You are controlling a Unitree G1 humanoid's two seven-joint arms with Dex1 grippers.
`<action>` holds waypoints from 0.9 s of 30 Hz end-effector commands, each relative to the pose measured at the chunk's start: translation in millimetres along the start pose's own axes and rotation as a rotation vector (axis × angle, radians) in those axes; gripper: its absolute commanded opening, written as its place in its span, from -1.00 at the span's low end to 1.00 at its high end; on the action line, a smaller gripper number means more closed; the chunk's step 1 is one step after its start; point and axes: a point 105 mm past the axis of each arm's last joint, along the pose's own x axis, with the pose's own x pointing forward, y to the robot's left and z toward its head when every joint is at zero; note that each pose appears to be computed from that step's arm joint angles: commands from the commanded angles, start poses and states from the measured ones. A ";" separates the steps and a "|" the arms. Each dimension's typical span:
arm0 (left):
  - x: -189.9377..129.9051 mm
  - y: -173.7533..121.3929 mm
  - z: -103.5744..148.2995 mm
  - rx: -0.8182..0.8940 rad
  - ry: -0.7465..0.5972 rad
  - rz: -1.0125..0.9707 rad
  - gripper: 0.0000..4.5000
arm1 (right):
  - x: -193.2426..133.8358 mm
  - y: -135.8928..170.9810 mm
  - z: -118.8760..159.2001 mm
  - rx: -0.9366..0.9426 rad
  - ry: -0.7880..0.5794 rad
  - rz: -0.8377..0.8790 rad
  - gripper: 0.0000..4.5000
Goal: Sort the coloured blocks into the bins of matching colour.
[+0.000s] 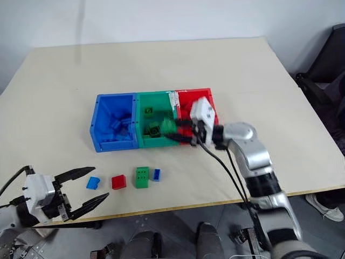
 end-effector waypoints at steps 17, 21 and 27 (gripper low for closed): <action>12.3 2.5 13.4 -0.010 -0.059 -0.045 1.00 | -48.1 5.9 2.2 -0.030 -0.088 0.077 0.99; 34.9 3.0 18.8 0.023 -0.076 -0.162 1.00 | -108.5 20.4 -28.6 -0.050 0.122 0.064 0.99; 60.8 3.5 27.1 0.088 -0.119 -0.266 1.00 | -146.5 30.0 -49.7 -0.045 0.267 0.048 0.99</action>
